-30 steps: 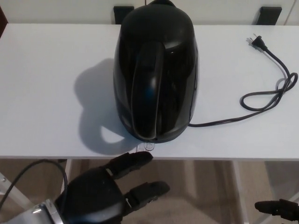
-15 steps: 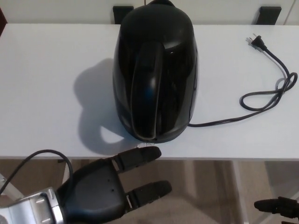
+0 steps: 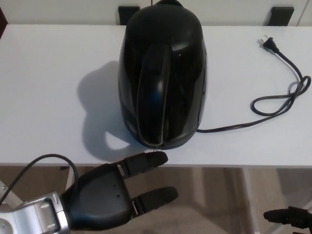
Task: The robot walk towards a table in front and click the button on the base of the boilling pot using its left middle finger
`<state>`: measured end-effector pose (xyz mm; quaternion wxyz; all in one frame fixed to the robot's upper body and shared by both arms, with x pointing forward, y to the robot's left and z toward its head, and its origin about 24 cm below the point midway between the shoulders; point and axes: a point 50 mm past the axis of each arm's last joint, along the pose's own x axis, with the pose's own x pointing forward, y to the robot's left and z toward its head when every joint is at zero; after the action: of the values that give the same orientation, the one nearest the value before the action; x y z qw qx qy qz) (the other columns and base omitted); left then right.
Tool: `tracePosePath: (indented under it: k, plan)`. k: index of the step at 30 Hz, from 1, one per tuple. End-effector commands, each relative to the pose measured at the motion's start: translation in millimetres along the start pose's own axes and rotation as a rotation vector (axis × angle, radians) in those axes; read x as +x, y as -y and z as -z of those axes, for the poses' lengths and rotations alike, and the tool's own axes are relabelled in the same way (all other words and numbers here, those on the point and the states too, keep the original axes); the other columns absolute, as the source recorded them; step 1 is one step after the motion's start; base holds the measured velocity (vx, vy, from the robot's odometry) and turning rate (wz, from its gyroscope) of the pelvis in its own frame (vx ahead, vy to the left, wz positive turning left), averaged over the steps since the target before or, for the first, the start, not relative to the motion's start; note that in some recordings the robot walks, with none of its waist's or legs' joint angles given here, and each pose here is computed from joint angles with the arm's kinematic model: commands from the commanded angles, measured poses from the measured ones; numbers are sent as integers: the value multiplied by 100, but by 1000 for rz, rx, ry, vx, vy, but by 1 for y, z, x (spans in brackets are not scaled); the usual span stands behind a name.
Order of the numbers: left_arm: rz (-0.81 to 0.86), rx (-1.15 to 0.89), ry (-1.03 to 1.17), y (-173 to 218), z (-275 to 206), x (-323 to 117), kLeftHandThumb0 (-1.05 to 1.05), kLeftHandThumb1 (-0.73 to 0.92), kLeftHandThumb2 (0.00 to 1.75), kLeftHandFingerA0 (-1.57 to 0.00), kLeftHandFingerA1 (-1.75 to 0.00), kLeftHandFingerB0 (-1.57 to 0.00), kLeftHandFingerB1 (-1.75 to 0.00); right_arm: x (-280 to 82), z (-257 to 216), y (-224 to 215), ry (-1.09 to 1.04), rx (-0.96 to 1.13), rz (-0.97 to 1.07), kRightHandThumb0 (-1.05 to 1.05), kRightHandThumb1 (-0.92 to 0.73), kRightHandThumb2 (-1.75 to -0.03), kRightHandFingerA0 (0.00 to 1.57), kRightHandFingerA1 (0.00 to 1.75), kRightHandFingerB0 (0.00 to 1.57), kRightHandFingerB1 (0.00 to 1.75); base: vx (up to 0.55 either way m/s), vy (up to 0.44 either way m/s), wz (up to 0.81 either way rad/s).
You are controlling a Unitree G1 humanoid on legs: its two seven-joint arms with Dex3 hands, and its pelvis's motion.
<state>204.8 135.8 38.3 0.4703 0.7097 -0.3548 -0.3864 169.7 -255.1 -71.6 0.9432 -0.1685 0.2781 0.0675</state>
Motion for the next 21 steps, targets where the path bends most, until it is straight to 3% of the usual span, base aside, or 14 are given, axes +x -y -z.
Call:
tracePosePath:
  k: [1,4,5,10,21]
  plan:
    - [66,3,-9,6,5,0,-53,46,84,0,-28,0,-27,0,-1,4,-6,-21,1,-20,-47,-53,83,57,64,50,0,0,0]
    - [94,25,-20,6,10,0,-52,45,84,0,-27,0,-25,2,-3,5,5,-36,0,-22,-47,-53,83,57,63,50,0,0,0]
    - [84,23,-23,6,11,0,-51,60,76,-4,-26,-2,-18,2,-3,5,6,-34,1,-22,-47,-53,85,59,64,51,0,0,0]
    - [102,44,-43,8,17,1,-48,58,75,-5,-18,-3,-11,4,-5,5,3,-22,7,-21,-47,-53,86,60,65,51,0,0,0]
    - [109,22,-43,14,12,1,-48,56,76,-3,-20,-2,-14,3,-2,3,-1,-15,2,-19,-47,-53,83,59,64,51,0,0,0]
